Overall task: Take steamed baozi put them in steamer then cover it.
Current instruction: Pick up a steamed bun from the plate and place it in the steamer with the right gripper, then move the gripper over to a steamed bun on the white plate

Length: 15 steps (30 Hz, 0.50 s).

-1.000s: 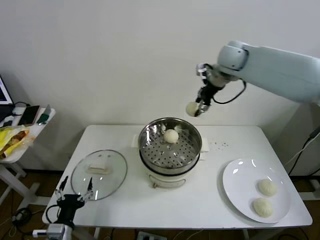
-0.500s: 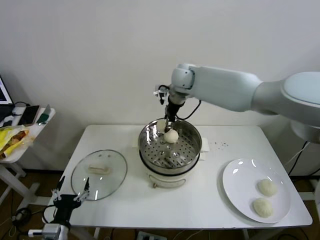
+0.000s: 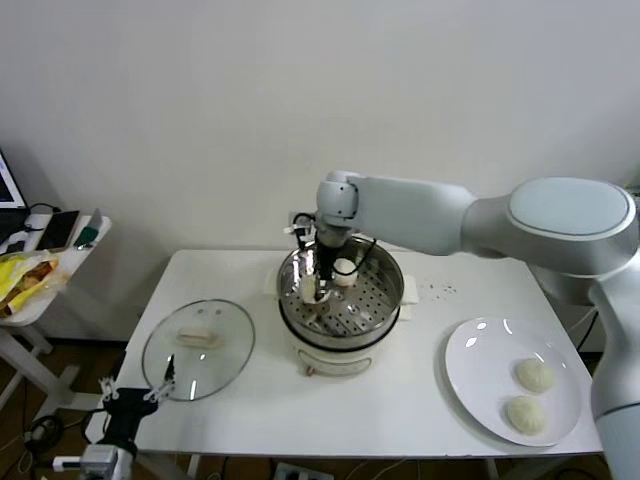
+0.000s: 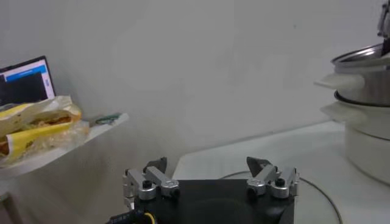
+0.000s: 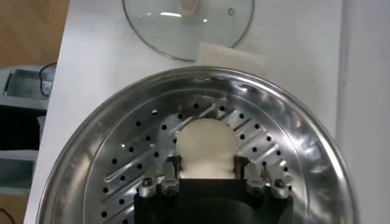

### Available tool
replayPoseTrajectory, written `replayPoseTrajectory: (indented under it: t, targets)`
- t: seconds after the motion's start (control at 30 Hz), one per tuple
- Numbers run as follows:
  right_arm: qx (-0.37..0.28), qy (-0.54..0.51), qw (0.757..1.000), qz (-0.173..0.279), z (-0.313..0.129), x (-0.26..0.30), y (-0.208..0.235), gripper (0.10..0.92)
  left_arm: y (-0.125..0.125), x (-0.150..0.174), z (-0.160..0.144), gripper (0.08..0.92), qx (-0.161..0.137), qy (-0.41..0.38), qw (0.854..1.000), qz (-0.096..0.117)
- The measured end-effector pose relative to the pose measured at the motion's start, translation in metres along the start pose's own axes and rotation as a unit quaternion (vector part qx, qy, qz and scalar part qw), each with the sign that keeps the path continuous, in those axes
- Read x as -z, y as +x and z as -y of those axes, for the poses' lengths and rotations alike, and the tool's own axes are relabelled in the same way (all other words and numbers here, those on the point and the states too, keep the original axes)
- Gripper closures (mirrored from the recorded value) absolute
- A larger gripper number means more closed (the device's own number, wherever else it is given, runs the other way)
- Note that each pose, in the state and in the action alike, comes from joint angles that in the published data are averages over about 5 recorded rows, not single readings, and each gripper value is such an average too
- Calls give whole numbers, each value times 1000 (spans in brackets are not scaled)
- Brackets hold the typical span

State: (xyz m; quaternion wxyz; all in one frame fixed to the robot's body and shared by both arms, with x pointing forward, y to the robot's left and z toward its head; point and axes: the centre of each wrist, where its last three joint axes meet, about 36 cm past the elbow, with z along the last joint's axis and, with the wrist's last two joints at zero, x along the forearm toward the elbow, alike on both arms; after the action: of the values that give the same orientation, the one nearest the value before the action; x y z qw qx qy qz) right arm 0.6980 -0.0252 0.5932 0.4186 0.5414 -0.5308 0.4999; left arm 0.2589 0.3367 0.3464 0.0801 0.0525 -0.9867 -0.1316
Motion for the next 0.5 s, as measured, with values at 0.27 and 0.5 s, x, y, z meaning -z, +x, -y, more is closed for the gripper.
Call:
replayPoseTrajectory:
  t: [0.27,0.5]
  targets:
    - [-3,5,1000,-6,-1,3,-3,240,0,-3,0,177,3,0,1000,-4]
    - [-7,12,1000,-6,-1,-5,15,200,0,-5,-1,177,4,0,1000,-6]
